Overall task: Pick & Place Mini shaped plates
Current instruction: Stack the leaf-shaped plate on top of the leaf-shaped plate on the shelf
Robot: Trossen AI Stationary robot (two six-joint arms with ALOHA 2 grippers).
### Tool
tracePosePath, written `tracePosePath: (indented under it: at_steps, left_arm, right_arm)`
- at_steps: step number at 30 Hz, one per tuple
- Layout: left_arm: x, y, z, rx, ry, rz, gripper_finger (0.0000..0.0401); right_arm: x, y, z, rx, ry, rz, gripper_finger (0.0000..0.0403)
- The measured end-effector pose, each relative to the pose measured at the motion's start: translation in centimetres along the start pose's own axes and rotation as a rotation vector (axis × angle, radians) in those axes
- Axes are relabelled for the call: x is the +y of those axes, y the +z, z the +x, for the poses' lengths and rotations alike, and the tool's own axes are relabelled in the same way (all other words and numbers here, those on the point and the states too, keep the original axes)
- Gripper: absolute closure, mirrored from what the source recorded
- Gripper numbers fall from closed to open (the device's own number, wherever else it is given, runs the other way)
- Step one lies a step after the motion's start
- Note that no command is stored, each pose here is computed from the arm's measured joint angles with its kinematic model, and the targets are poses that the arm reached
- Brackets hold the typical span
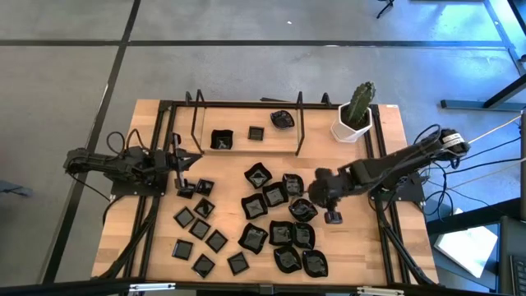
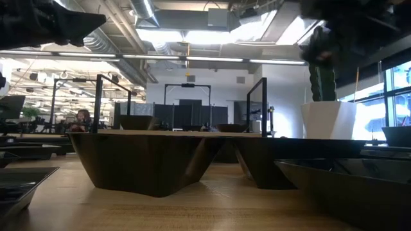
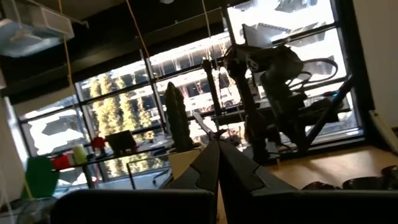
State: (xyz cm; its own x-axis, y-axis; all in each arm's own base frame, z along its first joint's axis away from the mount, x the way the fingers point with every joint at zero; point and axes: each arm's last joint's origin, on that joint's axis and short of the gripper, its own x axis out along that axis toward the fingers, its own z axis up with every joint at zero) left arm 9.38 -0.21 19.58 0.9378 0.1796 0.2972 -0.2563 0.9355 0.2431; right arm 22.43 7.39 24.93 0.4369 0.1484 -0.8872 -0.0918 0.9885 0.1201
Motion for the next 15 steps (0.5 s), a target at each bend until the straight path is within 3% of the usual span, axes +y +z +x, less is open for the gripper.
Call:
tracePosePath:
  at_steps: [8,15]
  left_arm:
    - [0.08,-0.04,0.0,0.011,0.029,0.015,0.0393]
    - [0.07,-0.07,0.0,0.015,0.028,0.006,0.0398]
  right_arm:
    - [0.62,-0.75,-0.01,0.038,-0.058,0.203,0.036]
    - [0.57,-0.53,-0.01,0.001,-0.082,0.338,0.0257]
